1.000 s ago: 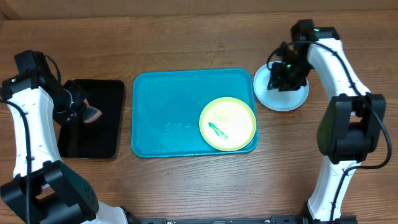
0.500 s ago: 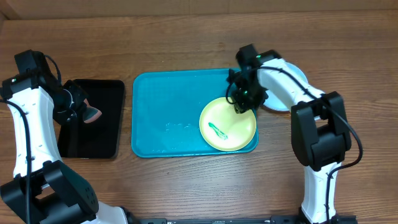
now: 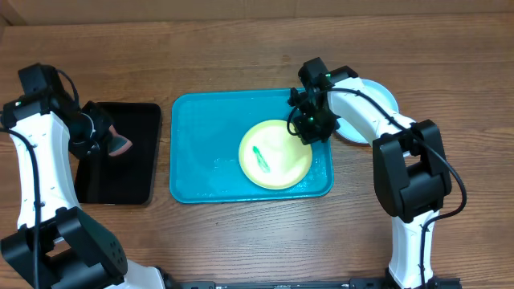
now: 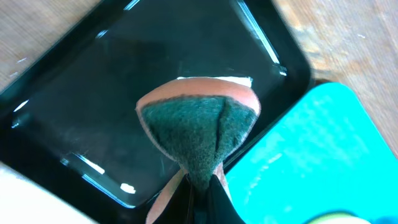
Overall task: Clean dirty plates on tray and stack at the side
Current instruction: 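Reach the right gripper to the yellow plate's rim and grip it, then scrub the yellow plate's green stain with the sponge in the left gripper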
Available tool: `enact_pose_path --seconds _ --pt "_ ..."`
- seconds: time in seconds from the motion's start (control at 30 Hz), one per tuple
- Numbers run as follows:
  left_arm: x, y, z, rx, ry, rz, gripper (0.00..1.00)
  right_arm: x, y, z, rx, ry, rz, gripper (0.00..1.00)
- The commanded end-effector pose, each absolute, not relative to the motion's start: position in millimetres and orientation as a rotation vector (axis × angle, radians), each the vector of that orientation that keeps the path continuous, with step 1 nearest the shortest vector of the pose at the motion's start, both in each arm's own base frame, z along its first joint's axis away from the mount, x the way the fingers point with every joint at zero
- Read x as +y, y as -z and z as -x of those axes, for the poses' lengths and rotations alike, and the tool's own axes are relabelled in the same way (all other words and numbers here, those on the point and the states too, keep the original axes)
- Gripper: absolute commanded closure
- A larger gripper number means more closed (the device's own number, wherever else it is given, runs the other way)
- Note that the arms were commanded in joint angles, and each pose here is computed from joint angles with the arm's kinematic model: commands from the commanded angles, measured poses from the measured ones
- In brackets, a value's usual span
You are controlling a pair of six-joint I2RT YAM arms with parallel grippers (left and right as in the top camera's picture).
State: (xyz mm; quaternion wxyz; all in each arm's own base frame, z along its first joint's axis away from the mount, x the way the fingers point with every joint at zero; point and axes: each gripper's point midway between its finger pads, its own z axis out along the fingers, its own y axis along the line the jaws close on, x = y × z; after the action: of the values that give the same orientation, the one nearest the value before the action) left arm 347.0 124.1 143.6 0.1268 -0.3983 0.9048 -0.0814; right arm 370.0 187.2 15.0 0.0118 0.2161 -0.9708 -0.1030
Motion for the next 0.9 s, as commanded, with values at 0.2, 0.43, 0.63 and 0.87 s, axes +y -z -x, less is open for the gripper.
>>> enact_pose_path --seconds 0.2,0.43,0.63,0.87 --pt "42 -150 -372 2.742 0.536 0.656 0.96 258 -9 -359 -3.126 0.463 -0.386 0.96" --pt "-34 -126 -365 2.855 0.576 0.349 0.96 279 13 -348 -3.169 0.493 -0.302 0.96" --pt "-98 -93 -352 2.907 0.611 0.169 0.96 299 13 -337 -3.164 0.518 -0.356 0.96" --pt "-118 -54 -347 2.918 0.355 0.237 0.96 289 18 -340 -3.235 0.354 -0.287 0.96"
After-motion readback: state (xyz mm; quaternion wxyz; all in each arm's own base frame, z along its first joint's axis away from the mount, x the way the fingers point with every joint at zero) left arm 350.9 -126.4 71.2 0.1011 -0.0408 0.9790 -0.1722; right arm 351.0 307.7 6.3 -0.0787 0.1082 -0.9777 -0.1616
